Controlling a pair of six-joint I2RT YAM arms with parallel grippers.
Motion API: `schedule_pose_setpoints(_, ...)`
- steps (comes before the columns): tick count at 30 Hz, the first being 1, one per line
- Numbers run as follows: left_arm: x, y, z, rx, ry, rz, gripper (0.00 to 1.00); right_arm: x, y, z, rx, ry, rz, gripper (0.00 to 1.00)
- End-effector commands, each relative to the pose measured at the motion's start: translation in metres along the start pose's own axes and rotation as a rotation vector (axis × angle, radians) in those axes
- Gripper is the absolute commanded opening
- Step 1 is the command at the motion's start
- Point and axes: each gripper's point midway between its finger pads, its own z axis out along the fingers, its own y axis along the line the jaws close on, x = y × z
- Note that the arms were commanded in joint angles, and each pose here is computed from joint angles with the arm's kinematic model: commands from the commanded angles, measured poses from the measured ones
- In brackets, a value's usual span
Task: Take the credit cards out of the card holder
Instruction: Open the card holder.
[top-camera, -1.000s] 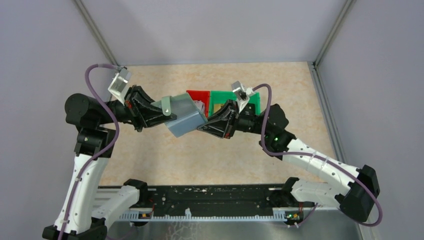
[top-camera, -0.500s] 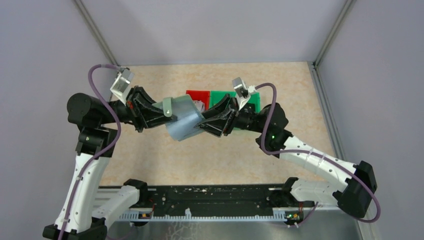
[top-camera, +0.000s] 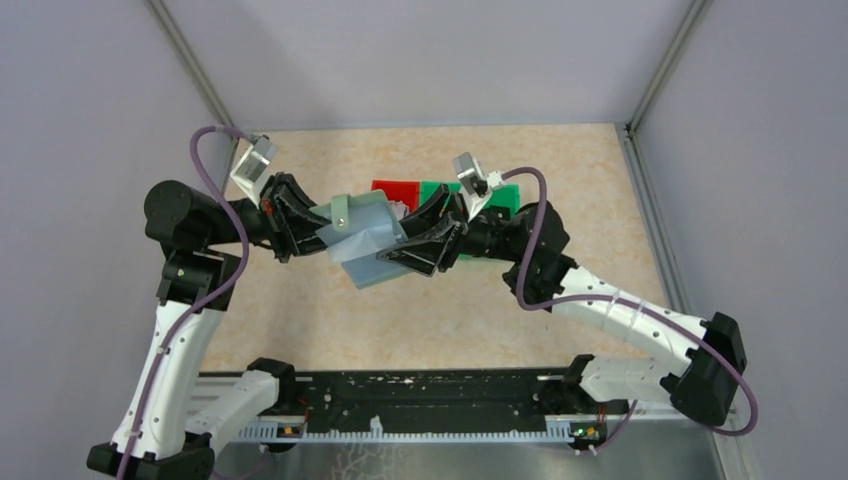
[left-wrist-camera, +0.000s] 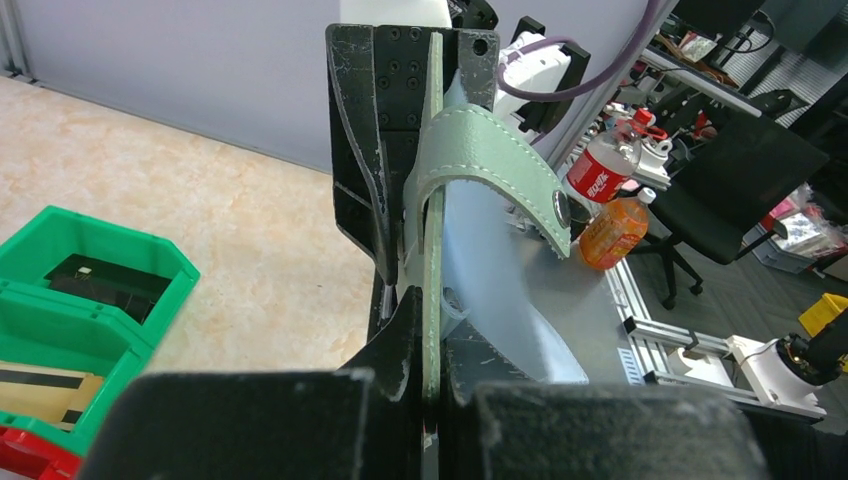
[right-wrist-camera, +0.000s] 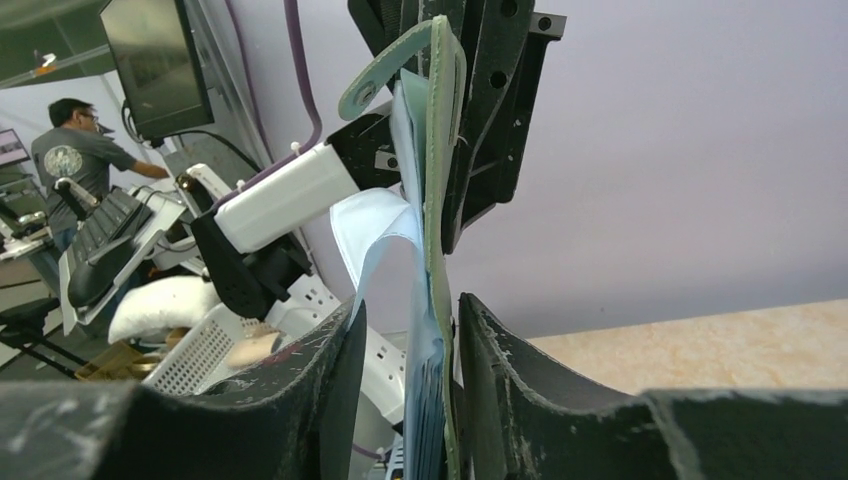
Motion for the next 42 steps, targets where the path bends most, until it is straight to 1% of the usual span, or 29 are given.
schedule_pose_setpoints(1, -0.002, -0.009, 0.0, 0.025, 0.003, 0.023, 0.0, -0.021, 0.011, 0.011, -0.042, -0.023, -0.06, 0.37)
schedule_pose_setpoints(4, -0.006, -0.011, 0.0, 0.028, -0.001, 0.035, 0.0, -0.013, 0.017, 0.007, -0.067, 0.023, -0.056, 0.38)
schedule_pose_setpoints(8, -0.009, -0.014, 0.0, 0.037, 0.002, 0.045, 0.0, 0.002, 0.026, -0.008, -0.08, 0.09, -0.053, 0.44)
schedule_pose_setpoints(11, -0.009, -0.015, 0.0, 0.04, 0.003, 0.048, 0.0, 0.014, 0.035, -0.02, -0.106, 0.131, -0.05, 0.44)
schedule_pose_setpoints(14, -0.01, -0.016, 0.0, 0.041, 0.003, 0.043, 0.0, 0.018, 0.04, -0.029, -0.112, 0.135, -0.064, 0.36)
schedule_pose_setpoints(17, -0.011, -0.017, 0.0, 0.041, 0.002, 0.041, 0.0, 0.015, 0.043, -0.032, -0.117, 0.138, -0.076, 0.23)
schedule_pose_setpoints(20, -0.012, -0.018, 0.0, 0.044, 0.003, 0.044, 0.0, 0.014, 0.04, -0.031, -0.107, 0.15, -0.084, 0.16)
schedule_pose_setpoints(22, -0.012, -0.019, 0.0, 0.045, 0.003, 0.044, 0.0, 0.014, 0.039, -0.03, -0.102, 0.157, -0.085, 0.14)
schedule_pose_setpoints(24, -0.012, -0.019, 0.0, 0.046, 0.004, 0.043, 0.0, 0.013, 0.038, -0.028, -0.104, 0.167, -0.083, 0.16)
schedule_pose_setpoints(27, -0.011, -0.019, -0.001, 0.046, 0.009, 0.045, 0.0, 0.015, 0.041, -0.028, -0.122, 0.189, -0.076, 0.28)
schedule_pose_setpoints(30, -0.011, -0.021, -0.001, 0.052, 0.013, 0.056, 0.0, 0.017, 0.045, -0.031, -0.137, 0.206, -0.076, 0.35)
schedule_pose_setpoints(33, -0.012, -0.022, -0.001, 0.052, 0.012, 0.063, 0.0, 0.02, 0.045, -0.034, -0.129, 0.222, -0.075, 0.35)
schedule_pose_setpoints(35, -0.012, -0.021, -0.001, 0.052, 0.013, 0.058, 0.0, 0.02, 0.044, -0.035, -0.121, 0.222, -0.082, 0.32)
schedule_pose_setpoints(40, -0.012, -0.02, 0.0, 0.048, 0.01, 0.052, 0.0, 0.012, 0.037, -0.032, -0.081, 0.202, -0.102, 0.15)
schedule_pose_setpoints(42, -0.012, -0.02, 0.0, 0.046, 0.008, 0.05, 0.0, 0.006, 0.032, -0.029, -0.053, 0.185, -0.11, 0.1)
